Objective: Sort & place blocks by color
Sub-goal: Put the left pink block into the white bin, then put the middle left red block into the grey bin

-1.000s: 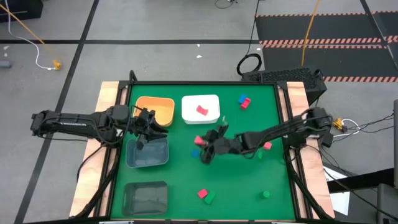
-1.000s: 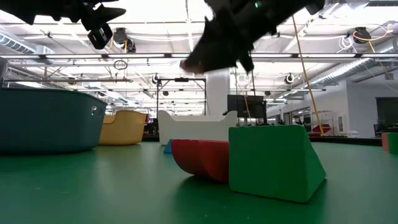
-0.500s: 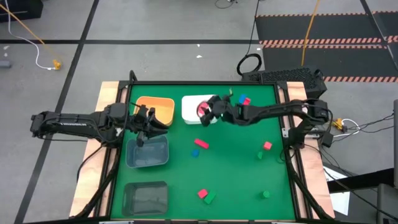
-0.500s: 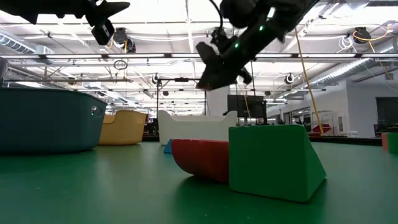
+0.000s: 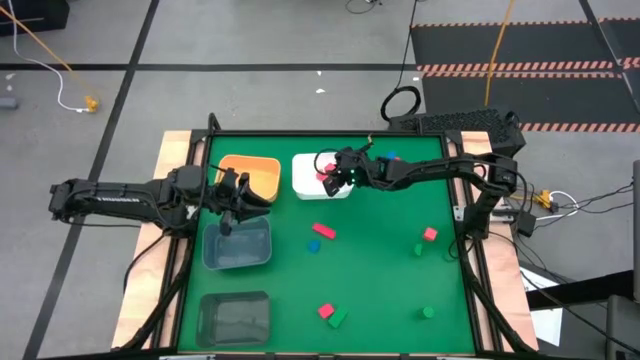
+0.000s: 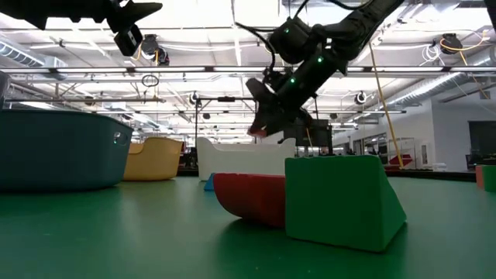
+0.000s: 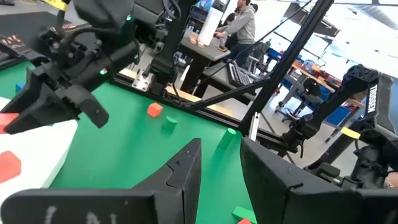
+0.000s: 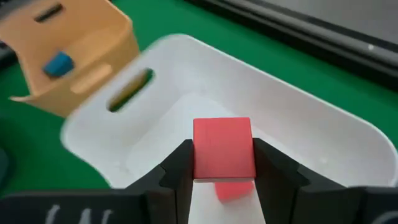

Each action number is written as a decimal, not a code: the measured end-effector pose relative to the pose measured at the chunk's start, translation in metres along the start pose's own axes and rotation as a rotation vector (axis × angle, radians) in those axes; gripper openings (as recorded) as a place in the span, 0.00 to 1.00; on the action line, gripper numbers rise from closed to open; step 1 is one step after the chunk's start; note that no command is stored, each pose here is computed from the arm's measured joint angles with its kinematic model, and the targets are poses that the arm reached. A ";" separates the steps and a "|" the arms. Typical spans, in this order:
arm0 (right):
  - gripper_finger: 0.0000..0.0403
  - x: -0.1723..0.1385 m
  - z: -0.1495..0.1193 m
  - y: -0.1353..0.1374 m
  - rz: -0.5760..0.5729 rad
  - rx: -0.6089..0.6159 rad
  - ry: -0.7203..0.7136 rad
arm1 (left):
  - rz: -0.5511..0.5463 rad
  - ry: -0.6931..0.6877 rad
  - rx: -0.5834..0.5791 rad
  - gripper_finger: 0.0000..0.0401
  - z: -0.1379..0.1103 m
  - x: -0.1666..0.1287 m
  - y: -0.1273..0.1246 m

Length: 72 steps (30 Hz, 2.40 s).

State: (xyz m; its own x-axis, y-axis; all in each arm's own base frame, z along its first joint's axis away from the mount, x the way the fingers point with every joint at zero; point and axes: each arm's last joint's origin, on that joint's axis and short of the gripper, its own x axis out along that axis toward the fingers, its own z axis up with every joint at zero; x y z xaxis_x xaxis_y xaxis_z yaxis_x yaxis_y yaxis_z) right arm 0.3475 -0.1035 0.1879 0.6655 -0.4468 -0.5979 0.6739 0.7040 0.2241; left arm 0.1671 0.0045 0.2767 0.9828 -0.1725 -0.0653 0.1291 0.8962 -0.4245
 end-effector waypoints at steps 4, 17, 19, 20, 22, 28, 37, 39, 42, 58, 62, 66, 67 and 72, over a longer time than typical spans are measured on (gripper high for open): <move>0.33 0.006 -0.008 -0.002 -0.009 -0.002 0.029 | 0.005 -0.002 0.007 0.28 0.000 0.000 0.000; 0.43 0.010 -0.035 -0.015 -0.047 0.085 0.078 | 0.008 0.000 0.000 0.28 0.000 0.000 0.000; 0.43 0.009 -0.033 -0.011 -0.018 0.090 0.057 | 0.009 0.002 0.000 0.28 0.000 0.000 0.000; 0.43 0.010 -0.031 -0.009 0.011 0.097 0.040 | 0.009 0.003 -0.001 0.28 0.000 0.000 0.000; 0.43 0.009 -0.025 -0.004 0.060 0.114 -0.026 | 0.010 0.004 -0.003 0.28 -0.001 0.000 0.000; 0.43 0.006 -0.012 0.002 0.128 0.148 -0.144 | 0.010 0.004 -0.007 0.28 -0.001 0.000 0.001; 0.43 -0.043 0.016 0.020 0.263 0.215 -0.259 | 0.071 0.142 -0.025 0.28 -0.014 0.000 0.007; 0.43 -0.062 0.021 0.029 0.335 0.239 -0.280 | 0.083 0.173 -0.016 0.28 -0.018 0.001 0.008; 0.43 -0.090 0.023 0.046 0.415 0.229 -0.312 | 0.109 0.181 0.042 0.28 -0.019 0.005 0.011; 0.43 -0.146 -0.027 0.088 0.333 0.136 -0.202 | 0.057 0.343 0.197 0.28 -0.053 0.059 0.008; 0.43 -0.146 -0.045 0.087 0.324 0.136 -0.039 | 0.039 0.408 0.211 0.28 -0.047 0.075 -0.004; 0.43 -0.148 -0.058 0.092 0.313 0.066 0.010 | 0.055 0.486 0.268 0.28 -0.040 0.091 -0.018; 0.43 -0.147 -0.063 0.093 0.304 0.044 0.024 | 0.059 0.497 0.274 0.28 -0.038 0.095 -0.021; 0.48 -0.129 -0.083 0.101 0.271 -0.047 0.072 | 0.085 0.484 0.227 0.28 -0.032 0.103 -0.035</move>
State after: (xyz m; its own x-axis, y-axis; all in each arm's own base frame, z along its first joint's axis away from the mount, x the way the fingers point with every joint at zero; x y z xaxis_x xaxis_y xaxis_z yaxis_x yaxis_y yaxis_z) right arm 0.3030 0.0714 0.2241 0.7938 -0.1996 -0.5745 0.4577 0.8181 0.3481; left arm 0.2599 -0.0578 0.2564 0.8250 -0.2163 -0.5220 0.1301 0.9717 -0.1971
